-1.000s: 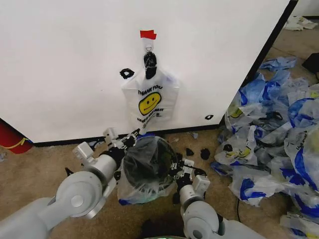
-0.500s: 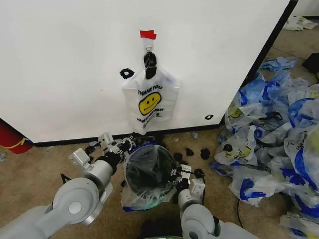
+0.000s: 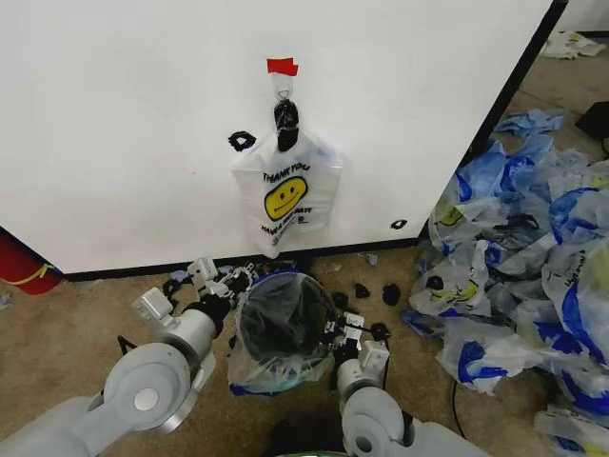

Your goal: Pick up the garbage bag from the wall and place it over the trash bin.

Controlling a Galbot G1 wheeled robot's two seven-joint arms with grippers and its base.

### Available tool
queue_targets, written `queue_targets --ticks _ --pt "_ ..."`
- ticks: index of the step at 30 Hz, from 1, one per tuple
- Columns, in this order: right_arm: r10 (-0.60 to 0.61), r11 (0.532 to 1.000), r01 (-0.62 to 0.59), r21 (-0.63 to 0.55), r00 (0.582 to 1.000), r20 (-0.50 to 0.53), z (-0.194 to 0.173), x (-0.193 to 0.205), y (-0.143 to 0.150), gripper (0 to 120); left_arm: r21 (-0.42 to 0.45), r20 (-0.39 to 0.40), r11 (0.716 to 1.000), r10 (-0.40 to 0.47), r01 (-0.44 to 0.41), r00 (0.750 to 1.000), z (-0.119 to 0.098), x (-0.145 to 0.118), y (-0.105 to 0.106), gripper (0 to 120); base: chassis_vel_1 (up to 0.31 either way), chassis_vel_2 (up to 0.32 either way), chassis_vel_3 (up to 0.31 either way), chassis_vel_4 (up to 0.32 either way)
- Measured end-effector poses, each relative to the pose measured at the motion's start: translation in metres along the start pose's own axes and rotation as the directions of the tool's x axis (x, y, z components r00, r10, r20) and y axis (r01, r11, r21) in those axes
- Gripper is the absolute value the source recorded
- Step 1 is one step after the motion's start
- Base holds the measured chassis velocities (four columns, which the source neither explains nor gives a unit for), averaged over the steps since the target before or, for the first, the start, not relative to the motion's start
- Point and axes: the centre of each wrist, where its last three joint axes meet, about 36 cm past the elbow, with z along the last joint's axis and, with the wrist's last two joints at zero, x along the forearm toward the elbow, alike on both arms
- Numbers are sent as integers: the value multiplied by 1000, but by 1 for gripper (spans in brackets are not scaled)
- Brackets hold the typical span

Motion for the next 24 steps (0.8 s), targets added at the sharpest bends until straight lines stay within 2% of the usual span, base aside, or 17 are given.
queue_targets --ticks 6,7,14,15,19,24 --pt "-4 1000 4 18 1000 9 -1 3 -1 30 -6 4 1000 -10 10 1000 4 0 4 0 0 0 0 0" --pt "-4 1000 4 18 1000 9 -1 3 -1 30 -6 4 1000 -10 10 1000 4 0 4 0 0 0 0 0" --pt "-13 999 12 41 999 35 -4 6 -4 56 -4 10 1000 -13 13 1000 8 1 5 0 0 0 0 0" --pt "-13 999 12 41 999 35 -4 6 -4 56 -4 10 1000 -13 13 1000 8 1 5 0 0 0 0 0" --pt "-19 999 17 46 999 45 -5 8 -3 77 -2 11 1000 -15 15 1000 9 2 6 0 0 0 0 0" --pt "-25 998 23 51 998 54 -6 10 -3 91 -2 12 1000 -15 15 1000 10 3 6 0 0 0 0 0"
